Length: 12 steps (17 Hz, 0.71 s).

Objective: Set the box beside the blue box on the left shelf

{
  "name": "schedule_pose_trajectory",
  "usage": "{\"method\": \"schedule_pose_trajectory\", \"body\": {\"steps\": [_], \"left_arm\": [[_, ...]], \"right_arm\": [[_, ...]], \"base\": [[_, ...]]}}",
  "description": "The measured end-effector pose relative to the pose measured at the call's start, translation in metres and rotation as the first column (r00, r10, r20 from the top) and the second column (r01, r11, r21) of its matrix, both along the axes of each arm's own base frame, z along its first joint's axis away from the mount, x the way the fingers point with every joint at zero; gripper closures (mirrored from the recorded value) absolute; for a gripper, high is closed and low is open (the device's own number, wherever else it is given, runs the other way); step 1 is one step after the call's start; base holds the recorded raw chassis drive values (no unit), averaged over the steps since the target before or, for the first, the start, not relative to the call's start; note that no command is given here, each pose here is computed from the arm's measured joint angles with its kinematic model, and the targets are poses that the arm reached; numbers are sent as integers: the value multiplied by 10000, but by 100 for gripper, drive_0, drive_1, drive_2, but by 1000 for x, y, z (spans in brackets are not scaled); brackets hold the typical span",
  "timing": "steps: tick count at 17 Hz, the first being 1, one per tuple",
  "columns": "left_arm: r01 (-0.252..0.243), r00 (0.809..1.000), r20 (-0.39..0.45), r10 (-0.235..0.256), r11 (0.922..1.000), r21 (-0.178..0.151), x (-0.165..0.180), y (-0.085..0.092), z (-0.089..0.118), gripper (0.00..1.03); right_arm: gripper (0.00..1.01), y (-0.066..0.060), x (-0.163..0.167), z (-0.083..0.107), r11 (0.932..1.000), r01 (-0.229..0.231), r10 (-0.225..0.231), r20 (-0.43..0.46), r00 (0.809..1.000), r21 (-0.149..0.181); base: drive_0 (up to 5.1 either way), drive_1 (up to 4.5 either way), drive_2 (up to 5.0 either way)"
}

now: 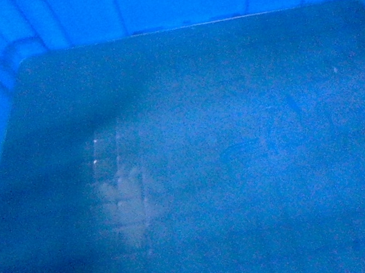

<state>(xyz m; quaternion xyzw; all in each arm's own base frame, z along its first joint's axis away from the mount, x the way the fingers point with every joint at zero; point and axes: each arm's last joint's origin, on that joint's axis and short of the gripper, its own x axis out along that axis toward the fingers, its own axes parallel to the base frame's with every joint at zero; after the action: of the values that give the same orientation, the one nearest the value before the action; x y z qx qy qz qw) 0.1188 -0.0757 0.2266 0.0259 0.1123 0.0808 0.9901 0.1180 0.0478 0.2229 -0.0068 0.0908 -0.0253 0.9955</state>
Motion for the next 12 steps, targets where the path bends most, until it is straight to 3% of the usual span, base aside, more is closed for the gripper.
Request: {"method": "schedule_pose_trajectory", "body": {"steps": [12], "left_arm": [[0, 10000, 0, 0, 10000, 0, 0, 0, 0, 87]], "right_arm": [[91, 0, 0, 0, 10000, 3, -3, 0, 10000, -4]], "base": [[0, 0, 0]]}}
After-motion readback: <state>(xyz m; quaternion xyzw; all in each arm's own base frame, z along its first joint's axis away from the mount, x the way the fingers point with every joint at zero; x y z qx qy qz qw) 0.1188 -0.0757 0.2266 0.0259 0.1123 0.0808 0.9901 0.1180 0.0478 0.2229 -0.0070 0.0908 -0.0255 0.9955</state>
